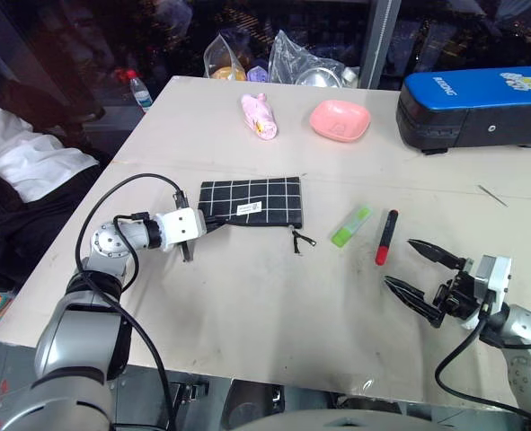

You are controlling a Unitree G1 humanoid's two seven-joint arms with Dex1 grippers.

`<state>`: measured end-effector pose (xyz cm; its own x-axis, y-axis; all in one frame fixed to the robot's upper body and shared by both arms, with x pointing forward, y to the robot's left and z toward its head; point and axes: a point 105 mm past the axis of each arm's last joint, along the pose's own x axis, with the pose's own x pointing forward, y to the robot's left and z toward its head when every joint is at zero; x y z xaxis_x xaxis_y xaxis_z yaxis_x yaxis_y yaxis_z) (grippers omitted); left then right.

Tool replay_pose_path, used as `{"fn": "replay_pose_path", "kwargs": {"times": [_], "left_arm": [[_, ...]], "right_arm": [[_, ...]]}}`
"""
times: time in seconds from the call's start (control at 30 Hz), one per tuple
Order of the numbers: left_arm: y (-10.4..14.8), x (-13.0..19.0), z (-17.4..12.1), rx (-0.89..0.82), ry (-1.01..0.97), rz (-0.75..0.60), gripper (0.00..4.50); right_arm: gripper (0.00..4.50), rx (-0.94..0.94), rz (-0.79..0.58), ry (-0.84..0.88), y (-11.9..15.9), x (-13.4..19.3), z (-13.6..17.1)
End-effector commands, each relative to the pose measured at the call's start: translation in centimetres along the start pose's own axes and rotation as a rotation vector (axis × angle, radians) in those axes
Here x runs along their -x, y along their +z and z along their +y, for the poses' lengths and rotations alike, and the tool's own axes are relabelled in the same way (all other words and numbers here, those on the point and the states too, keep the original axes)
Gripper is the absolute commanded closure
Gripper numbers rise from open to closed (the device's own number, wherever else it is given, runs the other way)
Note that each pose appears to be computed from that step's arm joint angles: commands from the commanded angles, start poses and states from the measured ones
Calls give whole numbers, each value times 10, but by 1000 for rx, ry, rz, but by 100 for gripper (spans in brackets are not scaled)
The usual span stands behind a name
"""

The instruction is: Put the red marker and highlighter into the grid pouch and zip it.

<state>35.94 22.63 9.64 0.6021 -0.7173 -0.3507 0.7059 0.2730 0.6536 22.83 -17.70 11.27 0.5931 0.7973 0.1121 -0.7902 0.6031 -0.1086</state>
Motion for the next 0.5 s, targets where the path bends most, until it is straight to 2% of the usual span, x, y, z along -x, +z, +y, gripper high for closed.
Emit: {"fn": "replay_pose_path", "kwargs": {"times": [0.03, 0.27, 0.4, 0.5], "left_arm": [[22, -12, 15, 63, 72, -110, 446], [74, -26, 27, 207, 149, -232, 446], [94, -30, 27, 249, 180, -226, 446], [111, -40, 18, 277, 186, -199, 446]], "right_arm": [[0, 50, -51, 24, 17, -11, 4], [0, 51, -97, 36, 31, -32, 8], [0, 64, -116, 36, 38, -45, 9], [0, 79, -77, -69, 35, -68, -2]]}}
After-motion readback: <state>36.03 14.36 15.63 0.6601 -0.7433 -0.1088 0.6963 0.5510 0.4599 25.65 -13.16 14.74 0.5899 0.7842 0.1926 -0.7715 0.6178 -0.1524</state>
